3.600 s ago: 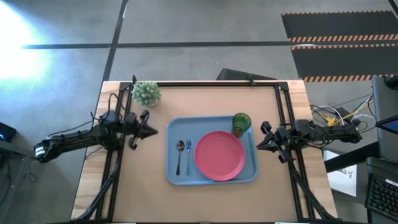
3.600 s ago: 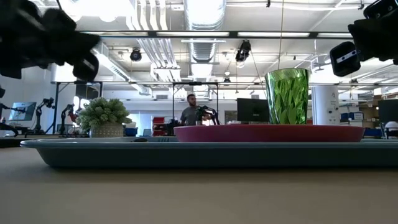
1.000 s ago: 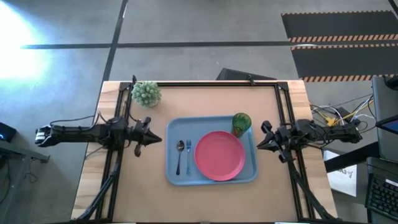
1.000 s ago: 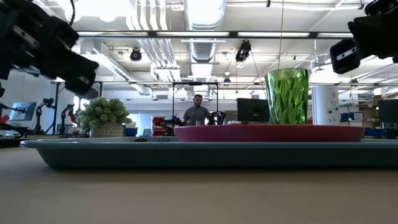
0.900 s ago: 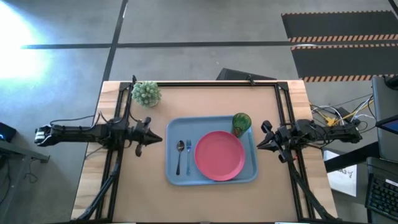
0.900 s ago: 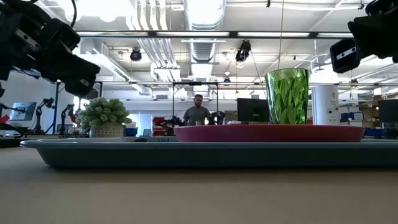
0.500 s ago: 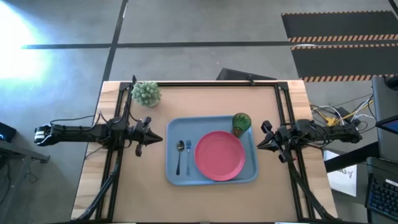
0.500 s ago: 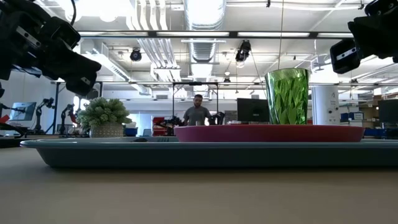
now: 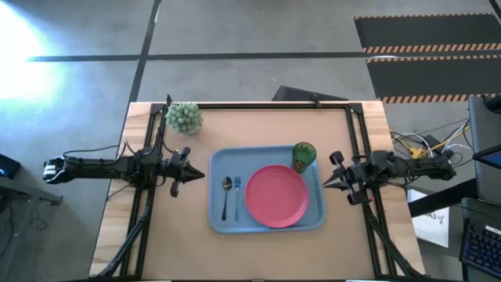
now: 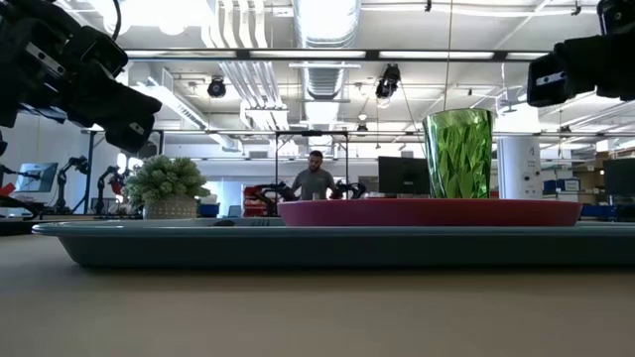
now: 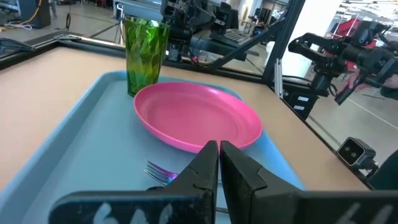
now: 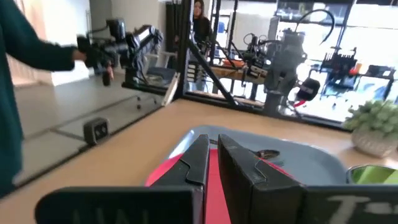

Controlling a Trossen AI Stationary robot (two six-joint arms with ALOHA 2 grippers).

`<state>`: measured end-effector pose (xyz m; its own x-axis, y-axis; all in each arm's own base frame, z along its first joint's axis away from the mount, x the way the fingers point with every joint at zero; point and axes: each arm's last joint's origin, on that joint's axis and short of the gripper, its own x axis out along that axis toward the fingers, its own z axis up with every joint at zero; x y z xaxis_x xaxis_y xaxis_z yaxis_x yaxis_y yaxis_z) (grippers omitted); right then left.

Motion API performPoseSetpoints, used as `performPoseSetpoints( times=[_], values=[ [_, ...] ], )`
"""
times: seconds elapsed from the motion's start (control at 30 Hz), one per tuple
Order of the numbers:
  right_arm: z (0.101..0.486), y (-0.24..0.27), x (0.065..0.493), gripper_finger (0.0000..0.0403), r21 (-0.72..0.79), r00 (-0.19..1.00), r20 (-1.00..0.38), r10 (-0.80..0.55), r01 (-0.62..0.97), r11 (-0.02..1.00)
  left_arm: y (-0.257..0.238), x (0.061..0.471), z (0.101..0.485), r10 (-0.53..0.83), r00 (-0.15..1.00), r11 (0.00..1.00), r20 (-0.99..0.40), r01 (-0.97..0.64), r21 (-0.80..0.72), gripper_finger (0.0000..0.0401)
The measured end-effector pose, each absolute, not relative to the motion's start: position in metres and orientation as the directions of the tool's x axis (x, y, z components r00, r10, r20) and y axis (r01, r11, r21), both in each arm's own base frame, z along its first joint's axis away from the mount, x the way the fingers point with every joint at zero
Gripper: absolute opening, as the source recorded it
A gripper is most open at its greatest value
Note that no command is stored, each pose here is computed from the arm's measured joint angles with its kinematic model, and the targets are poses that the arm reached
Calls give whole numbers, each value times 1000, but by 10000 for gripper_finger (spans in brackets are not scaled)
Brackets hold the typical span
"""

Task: Pick and place plate/cup/fork/spoon on tray
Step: Return to Home Position

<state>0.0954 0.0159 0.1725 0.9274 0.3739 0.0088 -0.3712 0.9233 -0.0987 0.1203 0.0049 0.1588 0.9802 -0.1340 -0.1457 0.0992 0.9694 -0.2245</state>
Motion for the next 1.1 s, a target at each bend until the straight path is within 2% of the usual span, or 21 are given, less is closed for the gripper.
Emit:
performPoseSetpoints(
  times=[0.23, 0.53, 0.8, 1.1],
  values=[
    [169, 15, 98, 22, -137, 945, -29, 326, -327, 935, 5, 120, 159, -134, 980, 968, -144, 99, -229, 0],
    [169, 15, 98, 22, -23, 944, -34, 328, -329, 944, 5, 120, 159, -135, 980, 968, -145, 99, -231, 0],
    [169, 15, 99, 22, 173, 944, -33, 328, -318, 932, 5, 120, 159, -135, 980, 968, -146, 98, -231, 0],
    [169, 15, 99, 22, 181, 944, -32, 328, -317, 931, 5, 120, 159, -135, 980, 968, -147, 98, -232, 0]
  ],
)
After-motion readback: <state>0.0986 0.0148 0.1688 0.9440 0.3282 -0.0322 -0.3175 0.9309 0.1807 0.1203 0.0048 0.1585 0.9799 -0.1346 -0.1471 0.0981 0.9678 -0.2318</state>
